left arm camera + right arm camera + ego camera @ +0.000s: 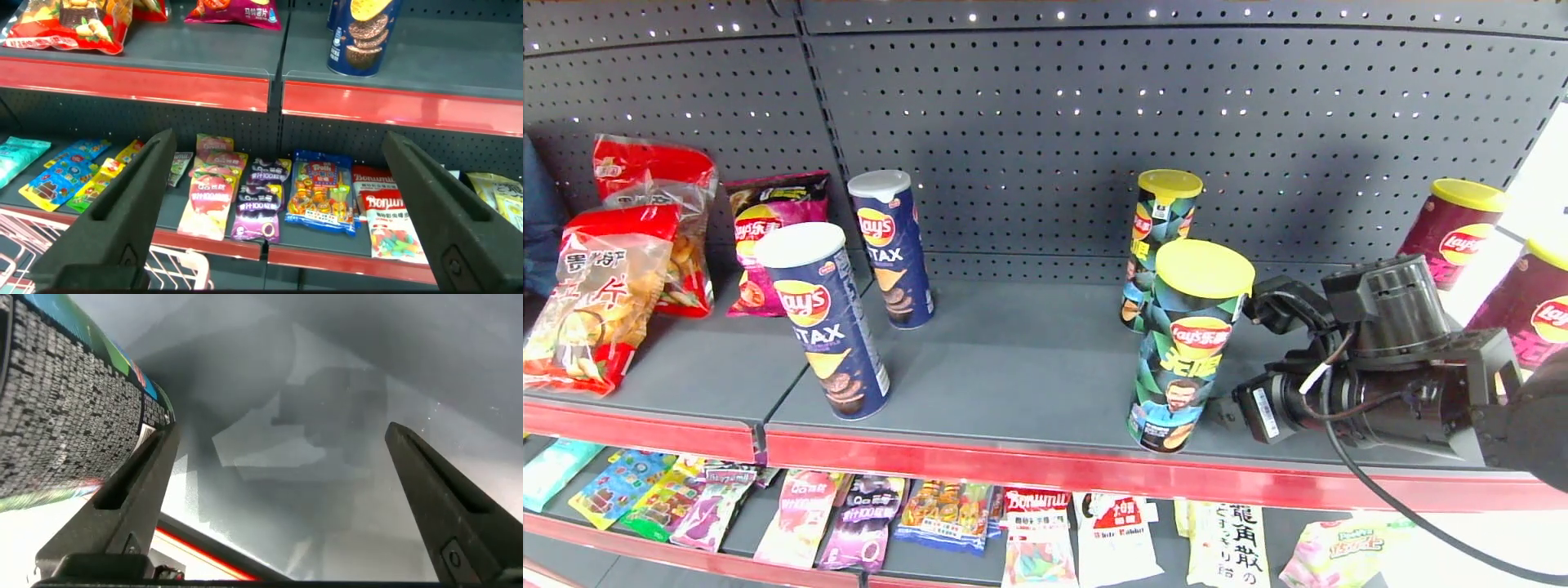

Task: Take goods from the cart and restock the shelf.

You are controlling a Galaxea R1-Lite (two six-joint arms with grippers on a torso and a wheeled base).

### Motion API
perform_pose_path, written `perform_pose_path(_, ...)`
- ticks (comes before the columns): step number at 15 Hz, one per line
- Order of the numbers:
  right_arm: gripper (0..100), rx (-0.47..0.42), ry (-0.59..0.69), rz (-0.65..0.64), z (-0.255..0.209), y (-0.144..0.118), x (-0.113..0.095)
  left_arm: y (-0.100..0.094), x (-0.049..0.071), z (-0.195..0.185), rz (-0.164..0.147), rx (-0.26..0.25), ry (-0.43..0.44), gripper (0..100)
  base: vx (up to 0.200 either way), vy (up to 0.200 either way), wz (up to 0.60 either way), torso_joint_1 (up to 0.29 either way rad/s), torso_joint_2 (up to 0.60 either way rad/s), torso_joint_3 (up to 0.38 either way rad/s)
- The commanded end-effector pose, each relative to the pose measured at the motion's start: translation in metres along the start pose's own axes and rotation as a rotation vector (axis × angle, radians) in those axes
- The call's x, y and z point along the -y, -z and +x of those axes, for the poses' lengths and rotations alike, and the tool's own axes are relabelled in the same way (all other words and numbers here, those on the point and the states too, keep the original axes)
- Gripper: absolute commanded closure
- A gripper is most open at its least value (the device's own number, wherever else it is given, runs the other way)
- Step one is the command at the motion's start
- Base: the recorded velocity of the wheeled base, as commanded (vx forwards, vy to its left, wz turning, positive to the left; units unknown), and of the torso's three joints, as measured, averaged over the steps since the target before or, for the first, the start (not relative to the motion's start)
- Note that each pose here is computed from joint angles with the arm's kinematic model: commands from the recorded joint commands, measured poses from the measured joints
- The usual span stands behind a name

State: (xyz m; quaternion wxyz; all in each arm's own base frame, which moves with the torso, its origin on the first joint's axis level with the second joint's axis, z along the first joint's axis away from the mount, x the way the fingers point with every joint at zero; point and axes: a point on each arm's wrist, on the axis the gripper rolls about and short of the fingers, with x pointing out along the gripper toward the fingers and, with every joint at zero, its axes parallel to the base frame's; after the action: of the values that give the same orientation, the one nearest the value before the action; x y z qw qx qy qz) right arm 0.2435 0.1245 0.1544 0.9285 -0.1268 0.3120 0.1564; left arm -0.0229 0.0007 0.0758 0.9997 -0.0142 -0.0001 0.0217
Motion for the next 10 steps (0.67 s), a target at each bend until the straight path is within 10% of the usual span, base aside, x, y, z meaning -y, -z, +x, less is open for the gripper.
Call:
perform_pose_path(1, 0, 0.003, -0.002, -0.002, 0.0021, -0.0022, -0.0011, 0.0, 0.0, 0.0, -0.001, 0.0, -0.001, 0, 0.0, 0.0, 0.0, 0.0, 0.0, 0.0)
perform_pose_path(10, 0, 0.019, -0.026, -0.018, 0.0023, -0.0076, -0.0097, 0.0, 0.0, 0.0, -0.002, 0.0, -0.001, 0, 0.0, 0.0, 0.0, 0.0, 0.0, 0.0)
